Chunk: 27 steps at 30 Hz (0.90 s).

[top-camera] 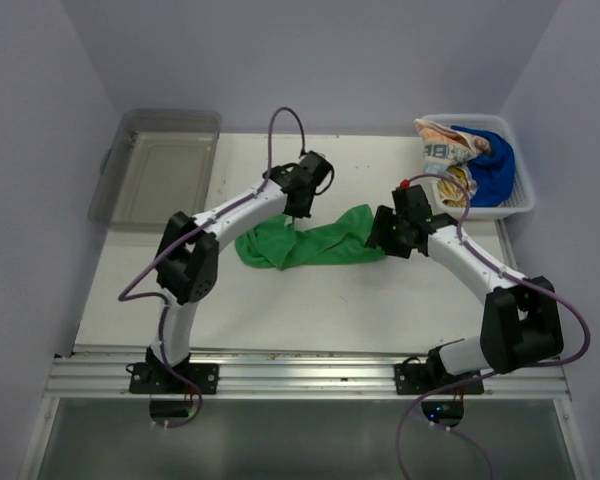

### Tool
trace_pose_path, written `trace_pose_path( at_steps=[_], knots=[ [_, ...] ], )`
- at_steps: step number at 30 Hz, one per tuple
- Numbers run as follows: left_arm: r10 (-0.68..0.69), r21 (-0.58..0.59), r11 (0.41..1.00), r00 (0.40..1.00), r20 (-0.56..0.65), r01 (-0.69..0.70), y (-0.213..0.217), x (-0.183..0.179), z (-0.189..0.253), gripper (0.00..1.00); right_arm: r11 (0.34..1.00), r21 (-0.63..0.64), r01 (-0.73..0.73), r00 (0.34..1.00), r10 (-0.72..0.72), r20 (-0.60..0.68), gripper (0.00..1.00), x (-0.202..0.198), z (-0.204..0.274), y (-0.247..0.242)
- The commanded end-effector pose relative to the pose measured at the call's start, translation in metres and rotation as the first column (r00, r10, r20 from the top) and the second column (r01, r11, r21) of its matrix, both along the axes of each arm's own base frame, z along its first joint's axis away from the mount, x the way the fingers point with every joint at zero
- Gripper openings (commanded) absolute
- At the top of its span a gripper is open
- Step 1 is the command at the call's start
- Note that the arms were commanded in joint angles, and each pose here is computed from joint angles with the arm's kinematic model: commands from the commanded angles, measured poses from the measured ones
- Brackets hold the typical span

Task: Roll the towels
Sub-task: Flatten the towel

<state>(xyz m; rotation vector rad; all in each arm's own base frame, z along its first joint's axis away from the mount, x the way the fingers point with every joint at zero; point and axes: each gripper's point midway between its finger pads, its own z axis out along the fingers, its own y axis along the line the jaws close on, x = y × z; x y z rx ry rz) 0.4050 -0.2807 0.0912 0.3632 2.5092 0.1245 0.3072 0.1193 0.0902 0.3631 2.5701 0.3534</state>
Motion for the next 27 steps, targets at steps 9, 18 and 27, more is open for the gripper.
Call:
trace_pose_path(
  at_steps=[9,18,27],
  knots=[
    [0.207,-0.274,0.946,0.974,0.096,-0.174,0.066,-0.024,0.082,0.0,0.996,0.091,0.004,0.997,-0.01,0.072,0.58,0.062,0.017,0.042],
    [0.206,-0.282,0.942,0.977,0.061,-0.181,0.069,-0.033,0.072,0.0,0.997,-0.046,0.066,0.998,-0.066,0.018,0.57,0.079,-0.003,0.024],
    [0.198,-0.28,0.944,0.978,0.064,-0.173,0.068,-0.031,0.074,0.0,0.996,-0.053,0.068,0.995,-0.072,-0.074,0.49,0.076,-0.04,0.028]
  ],
)
